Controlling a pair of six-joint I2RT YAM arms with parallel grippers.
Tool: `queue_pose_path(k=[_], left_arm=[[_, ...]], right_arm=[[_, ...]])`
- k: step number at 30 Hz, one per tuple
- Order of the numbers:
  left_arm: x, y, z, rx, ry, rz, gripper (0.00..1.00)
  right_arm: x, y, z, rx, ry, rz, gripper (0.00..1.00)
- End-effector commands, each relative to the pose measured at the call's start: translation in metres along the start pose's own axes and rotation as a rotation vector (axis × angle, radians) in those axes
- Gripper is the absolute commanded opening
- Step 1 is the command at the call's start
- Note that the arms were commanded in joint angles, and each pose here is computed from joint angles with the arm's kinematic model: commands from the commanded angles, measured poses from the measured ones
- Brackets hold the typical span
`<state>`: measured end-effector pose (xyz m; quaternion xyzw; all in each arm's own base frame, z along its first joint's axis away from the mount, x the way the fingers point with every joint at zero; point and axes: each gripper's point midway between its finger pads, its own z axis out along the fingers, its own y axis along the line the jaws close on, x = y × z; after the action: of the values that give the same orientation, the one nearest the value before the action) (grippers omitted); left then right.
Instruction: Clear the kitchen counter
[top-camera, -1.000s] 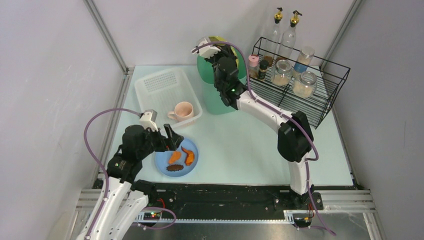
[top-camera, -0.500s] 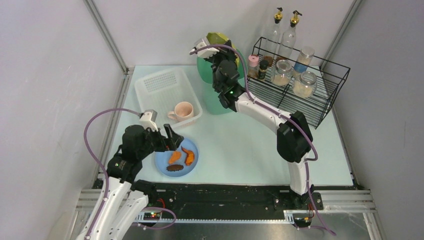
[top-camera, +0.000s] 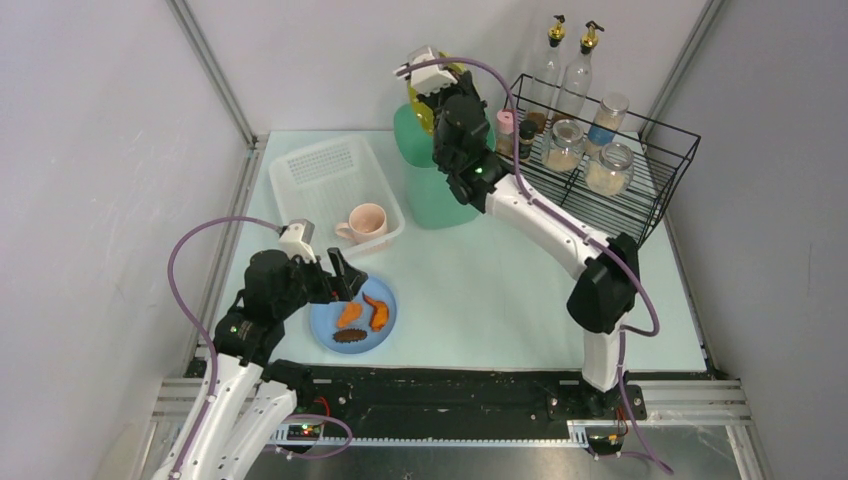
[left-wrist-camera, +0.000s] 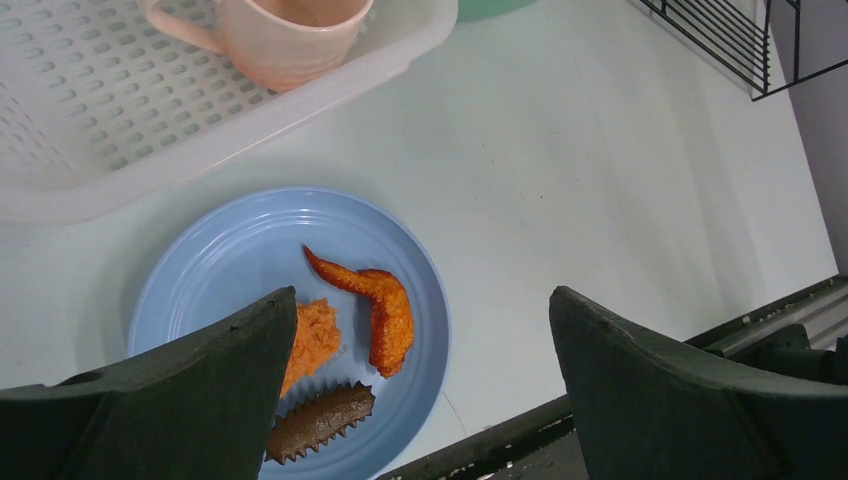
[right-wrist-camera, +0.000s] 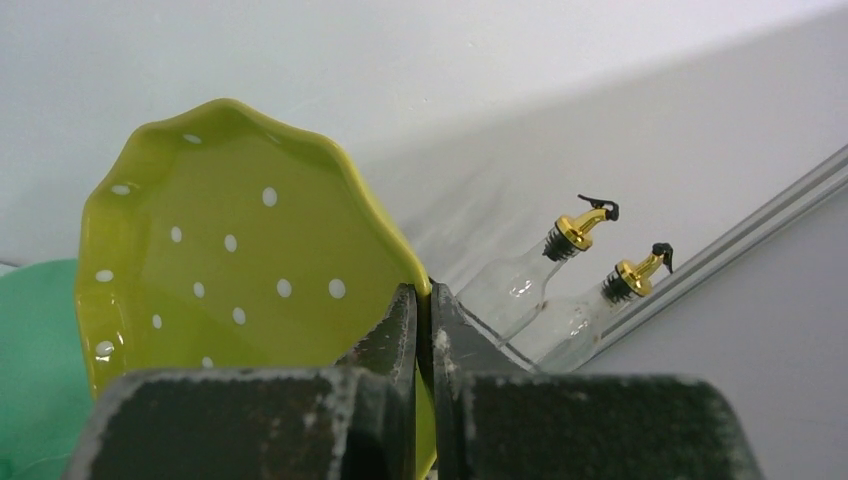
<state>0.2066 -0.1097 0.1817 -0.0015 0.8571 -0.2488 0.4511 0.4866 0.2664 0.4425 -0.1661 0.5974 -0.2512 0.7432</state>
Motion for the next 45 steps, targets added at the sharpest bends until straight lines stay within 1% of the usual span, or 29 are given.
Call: queue_pose_path(k=[1, 5, 6, 7, 8, 9, 10, 11, 13, 16, 17, 18, 22, 24, 31, 36, 45], left_arm=[[-0.007, -0.003, -0.001, 0.015, -0.037, 0.02, 1.0], [-0.014, -0.005, -0.007, 0.016, -0.077, 0.031, 1.0], [-0.017, -0.005, -0.009, 0.017, -0.091, 0.034, 1.0], [-0.02, -0.007, -0.013, 0.024, -0.108, 0.039, 1.0], [-0.024, -0.009, -0.016, 0.026, -0.125, 0.043, 1.0], [-0.028, -0.01, -0.019, 0.029, -0.147, 0.047, 1.0], [-0.034, -0.014, -0.025, 0.036, -0.175, 0.05, 1.0], [-0.038, -0.015, -0.028, 0.038, -0.193, 0.04, 1.0], [-0.057, -0.028, -0.043, 0.067, -0.255, 0.024, 1.0], [-0.081, -0.042, -0.06, 0.097, -0.32, -0.011, 1.0], [-0.092, -0.048, -0.069, 0.108, -0.351, -0.013, 1.0], [-0.097, -0.051, -0.071, 0.111, -0.358, -0.031, 1.0], [-0.125, -0.065, -0.085, 0.139, -0.42, -0.086, 1.0], [-0.134, -0.072, -0.088, 0.163, -0.435, -0.115, 1.0], [-0.144, -0.09, -0.075, 0.258, -0.411, -0.234, 1.0], [-0.14, -0.098, -0.064, 0.315, -0.37, -0.305, 1.0], [-0.137, -0.113, -0.06, 0.414, -0.323, -0.393, 1.0]], right_arm=[[-0.087, -0.118, -0.025, 0.108, -0.14, 0.38, 0.0], [-0.097, -0.129, -0.034, 0.059, -0.131, 0.486, 0.0], [-0.096, -0.128, -0.037, 0.033, -0.119, 0.482, 0.0], [-0.099, -0.13, -0.039, 0.021, -0.118, 0.523, 0.0], [-0.098, -0.128, -0.042, -0.005, -0.106, 0.52, 0.0], [-0.099, -0.128, -0.044, -0.022, -0.098, 0.553, 0.0], [-0.095, -0.125, -0.048, -0.054, -0.077, 0.542, 0.0], [-0.097, -0.127, -0.052, -0.066, -0.072, 0.58, 0.0], [-0.089, -0.118, -0.06, -0.128, -0.024, 0.593, 0.0], [-0.085, -0.109, -0.073, -0.206, 0.018, 0.675, 0.0], [-0.083, -0.107, -0.08, -0.245, 0.035, 0.679, 0.0], [-0.082, -0.103, -0.084, -0.266, 0.05, 0.714, 0.0], [-0.072, -0.087, -0.105, -0.367, 0.107, 0.753, 0.0], [-0.071, -0.09, -0.118, -0.403, 0.111, 0.786, 0.0], [-0.067, -0.075, -0.152, -0.555, 0.165, 0.868, 0.0], [-0.068, -0.073, -0.173, -0.63, 0.17, 0.93, 0.0], [-0.071, -0.052, -0.188, -0.721, 0.208, 1.001, 0.0]])
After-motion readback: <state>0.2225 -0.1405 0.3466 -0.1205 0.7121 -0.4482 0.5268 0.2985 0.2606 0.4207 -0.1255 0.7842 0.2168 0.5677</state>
